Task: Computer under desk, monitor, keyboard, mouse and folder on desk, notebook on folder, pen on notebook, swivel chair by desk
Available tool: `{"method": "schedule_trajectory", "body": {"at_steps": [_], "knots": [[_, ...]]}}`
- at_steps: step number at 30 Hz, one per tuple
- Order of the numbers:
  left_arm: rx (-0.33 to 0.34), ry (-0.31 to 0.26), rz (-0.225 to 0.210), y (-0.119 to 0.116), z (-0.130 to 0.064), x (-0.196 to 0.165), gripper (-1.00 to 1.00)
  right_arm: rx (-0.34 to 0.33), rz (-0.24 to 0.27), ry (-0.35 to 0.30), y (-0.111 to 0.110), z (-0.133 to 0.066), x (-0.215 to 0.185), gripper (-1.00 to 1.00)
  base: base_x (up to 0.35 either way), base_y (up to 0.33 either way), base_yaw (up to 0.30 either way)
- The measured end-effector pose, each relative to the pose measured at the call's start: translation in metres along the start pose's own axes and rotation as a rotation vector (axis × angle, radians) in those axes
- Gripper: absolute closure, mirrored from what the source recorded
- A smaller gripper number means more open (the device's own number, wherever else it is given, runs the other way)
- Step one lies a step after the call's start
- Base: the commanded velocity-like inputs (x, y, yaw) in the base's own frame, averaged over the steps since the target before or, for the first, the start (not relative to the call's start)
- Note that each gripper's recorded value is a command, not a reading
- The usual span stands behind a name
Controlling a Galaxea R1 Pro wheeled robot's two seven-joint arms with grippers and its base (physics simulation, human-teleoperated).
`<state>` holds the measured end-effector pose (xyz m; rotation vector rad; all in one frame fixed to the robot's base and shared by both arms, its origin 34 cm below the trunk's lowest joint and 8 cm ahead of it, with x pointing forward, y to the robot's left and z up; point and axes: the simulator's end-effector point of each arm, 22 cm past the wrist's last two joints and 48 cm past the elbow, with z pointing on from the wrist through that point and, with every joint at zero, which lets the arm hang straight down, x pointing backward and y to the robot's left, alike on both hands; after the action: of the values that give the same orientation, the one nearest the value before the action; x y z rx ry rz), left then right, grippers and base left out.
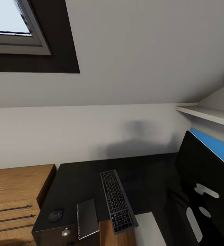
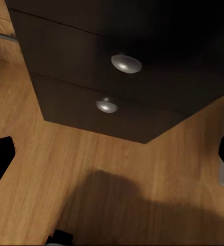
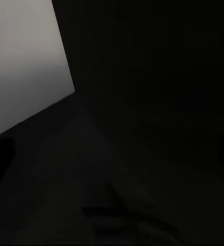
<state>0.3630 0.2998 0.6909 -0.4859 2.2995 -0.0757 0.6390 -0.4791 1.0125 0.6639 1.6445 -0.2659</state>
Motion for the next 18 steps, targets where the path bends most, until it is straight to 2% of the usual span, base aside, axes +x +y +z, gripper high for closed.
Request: {"method": "schedule_trajectory", "body": {"at_steps": [8,18], "knots": [[0.000,0.000,0.000,0.000,0.000,0.000,-1.00,-0.001,-0.001,0.002,0.000,0.000,0.001,-1.00,-0.328,0.000,0.000],[0.000,0.000,0.000,0.000,0.000,0.000,-1.00,-0.043,-0.028,0.010,0.019,-0.003,0.007,-1.00,-0.329,0.000,0.000]]}}
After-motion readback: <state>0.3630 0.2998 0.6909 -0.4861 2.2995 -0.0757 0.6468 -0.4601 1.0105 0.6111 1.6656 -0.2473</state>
